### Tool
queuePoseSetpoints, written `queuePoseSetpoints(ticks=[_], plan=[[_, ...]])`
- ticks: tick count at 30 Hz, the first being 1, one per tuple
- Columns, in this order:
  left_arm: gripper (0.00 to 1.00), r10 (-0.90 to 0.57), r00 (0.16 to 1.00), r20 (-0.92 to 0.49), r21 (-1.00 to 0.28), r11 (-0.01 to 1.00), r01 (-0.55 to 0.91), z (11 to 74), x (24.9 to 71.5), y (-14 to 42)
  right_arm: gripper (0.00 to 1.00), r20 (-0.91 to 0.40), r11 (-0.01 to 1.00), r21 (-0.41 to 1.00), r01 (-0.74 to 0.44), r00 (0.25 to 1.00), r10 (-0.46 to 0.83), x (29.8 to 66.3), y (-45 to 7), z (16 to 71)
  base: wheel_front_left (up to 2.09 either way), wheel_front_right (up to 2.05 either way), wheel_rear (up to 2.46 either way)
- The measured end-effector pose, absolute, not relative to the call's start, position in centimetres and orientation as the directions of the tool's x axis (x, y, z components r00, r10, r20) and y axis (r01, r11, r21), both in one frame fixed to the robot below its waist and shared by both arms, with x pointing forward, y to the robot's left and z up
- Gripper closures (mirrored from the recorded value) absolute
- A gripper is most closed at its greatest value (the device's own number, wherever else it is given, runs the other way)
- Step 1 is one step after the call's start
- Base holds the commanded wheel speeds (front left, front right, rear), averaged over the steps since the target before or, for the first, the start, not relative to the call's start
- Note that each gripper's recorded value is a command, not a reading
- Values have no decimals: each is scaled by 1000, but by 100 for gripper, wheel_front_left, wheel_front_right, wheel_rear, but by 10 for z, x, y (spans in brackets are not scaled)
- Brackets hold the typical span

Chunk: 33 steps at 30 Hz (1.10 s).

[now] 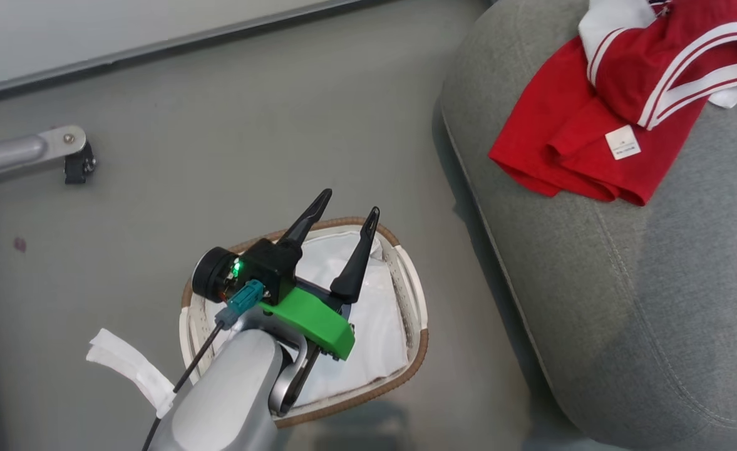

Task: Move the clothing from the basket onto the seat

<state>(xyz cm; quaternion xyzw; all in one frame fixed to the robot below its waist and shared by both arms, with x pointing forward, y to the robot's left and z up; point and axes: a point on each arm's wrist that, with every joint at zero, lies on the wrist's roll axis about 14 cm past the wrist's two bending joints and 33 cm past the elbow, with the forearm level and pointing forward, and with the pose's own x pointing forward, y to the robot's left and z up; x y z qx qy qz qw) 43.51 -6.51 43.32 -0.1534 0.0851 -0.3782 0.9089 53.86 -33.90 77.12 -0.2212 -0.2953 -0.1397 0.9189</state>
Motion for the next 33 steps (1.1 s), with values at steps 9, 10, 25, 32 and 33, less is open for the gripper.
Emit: queuePoseSetpoints(ticks=[9,10,25,32,33], plan=[[0,-693,714,-102,-368,693,620,393,450,-51,100,269,879,-347,326,933,-239,577,-366,599,0,0,0],[0,-691,715,-109,-373,695,615,388,451,-50,100,219,886,-343,312,944,-248,576,-364,575,0,0,0],[0,-697,703,-143,-394,692,605,362,456,-51,65,-48,916,-284,284,950,-309,524,-352,446,0,0,0],[0,-690,713,-126,-379,697,609,372,460,-49,0,-73,925,-277,261,954,-291,503,-339,439,0,0,0],[0,-687,716,-121,-377,699,608,375,460,-49,0,-80,926,-275,257,954,-289,499,-337,437,0,0,0]])
